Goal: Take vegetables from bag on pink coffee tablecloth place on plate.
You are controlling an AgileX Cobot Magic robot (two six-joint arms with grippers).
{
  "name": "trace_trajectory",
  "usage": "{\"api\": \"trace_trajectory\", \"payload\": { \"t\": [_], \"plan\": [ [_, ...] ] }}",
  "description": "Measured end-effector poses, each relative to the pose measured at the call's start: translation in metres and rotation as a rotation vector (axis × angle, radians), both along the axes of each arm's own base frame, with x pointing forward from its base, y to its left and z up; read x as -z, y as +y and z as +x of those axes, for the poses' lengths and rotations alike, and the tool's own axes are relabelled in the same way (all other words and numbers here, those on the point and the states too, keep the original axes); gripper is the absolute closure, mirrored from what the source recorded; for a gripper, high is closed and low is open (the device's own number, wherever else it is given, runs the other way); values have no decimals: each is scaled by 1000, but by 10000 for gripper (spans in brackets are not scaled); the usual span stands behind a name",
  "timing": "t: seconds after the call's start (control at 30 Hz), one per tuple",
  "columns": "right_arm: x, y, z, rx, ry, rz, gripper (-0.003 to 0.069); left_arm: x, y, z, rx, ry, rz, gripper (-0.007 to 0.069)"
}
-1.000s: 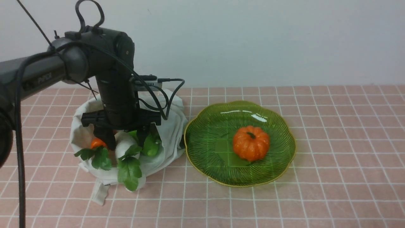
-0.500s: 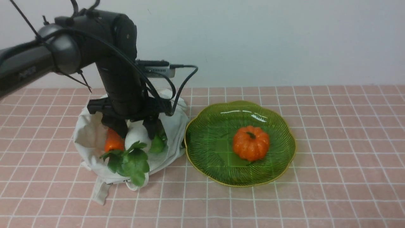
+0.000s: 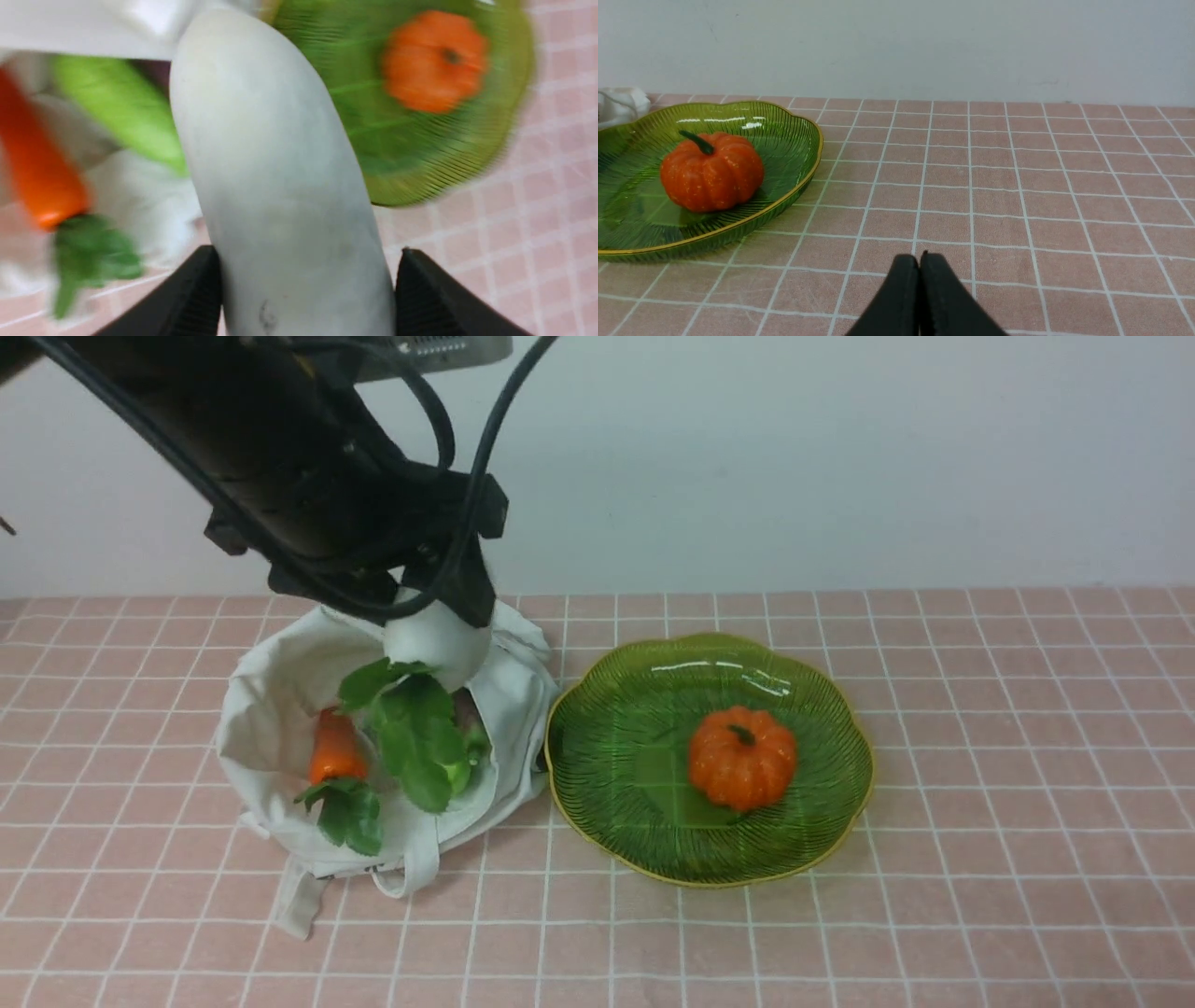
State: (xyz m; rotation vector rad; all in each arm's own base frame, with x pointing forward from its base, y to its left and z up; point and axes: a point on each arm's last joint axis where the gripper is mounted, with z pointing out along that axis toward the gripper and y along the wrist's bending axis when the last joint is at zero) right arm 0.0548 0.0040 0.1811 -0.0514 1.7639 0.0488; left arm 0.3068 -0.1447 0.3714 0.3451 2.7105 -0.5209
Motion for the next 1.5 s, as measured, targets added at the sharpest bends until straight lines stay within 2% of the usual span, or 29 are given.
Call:
{"api": "trace_trajectory", "payload": {
  "t": [0.03, 0.07, 0.17, 0.3, 0.63, 0.83, 0.9, 0.97, 1.03, 1.13, 1.23, 1.3, 1.37, 1.4, 1.43, 1.47, 1.5],
  "plan": [
    [0, 0, 0, 0, 0, 0, 673, 0, -3, 0, 15, -5, -2, 199],
    [0, 0, 0, 0, 0, 0, 673, 7, -22, 3, 79, -37, -24, 200],
    [0, 0, 0, 0, 0, 0, 673, 34, -58, 21, 138, -110, -44, 200],
    [0, 0, 0, 0, 0, 0, 673, 76, -81, 42, 183, -121, -11, 200],
    [0, 0, 0, 0, 0, 0, 673, 155, -97, 73, 199, -74, 66, 200],
    [0, 0, 0, 0, 0, 0, 673, 169, -100, 77, 225, -79, 83, 200],
    [0, 0, 0, 0, 0, 0, 673, 169, -100, 78, 225, -92, 80, 171],
    [0, 0, 0, 0, 0, 0, 673, 169, -101, 78, 225, -94, 80, 98],
    [0, 0, 0, 0, 0, 0, 673, 165, -101, 77, 232, -86, 81, 45],
    [0, 0, 0, 0, 0, 0, 673, 153, -101, 75, 253, -66, 87, 11],
    [0, 0, 0, 0, 0, 0, 673, 105, -97, 69, 295, -80, 105, 29],
    [0, 0, 0, 0, 0, 0, 673, 79, -92, 63, 303, -94, 122, 64],
    [0, 0, 0, 0, 0, 0, 673, 33, -79, 52, 270, -140, 163, 165],
    [0, 0, 0, 0, 0, 0, 673, 30, -78, 51, 259, -140, 164, 186],
    [0, 0, 0, 0, 0, 0, 673, 8, -71, 46, 222, -189, 168, 245],
    [0, 0, 0, 0, 0, 0, 673, -12, -64, 38, 179, -227, 164, 338],
    [0, 0, 0, 0, 0, 0, 673, -17, -61, 35, 173, -241, 164, 352]
  ]
}}
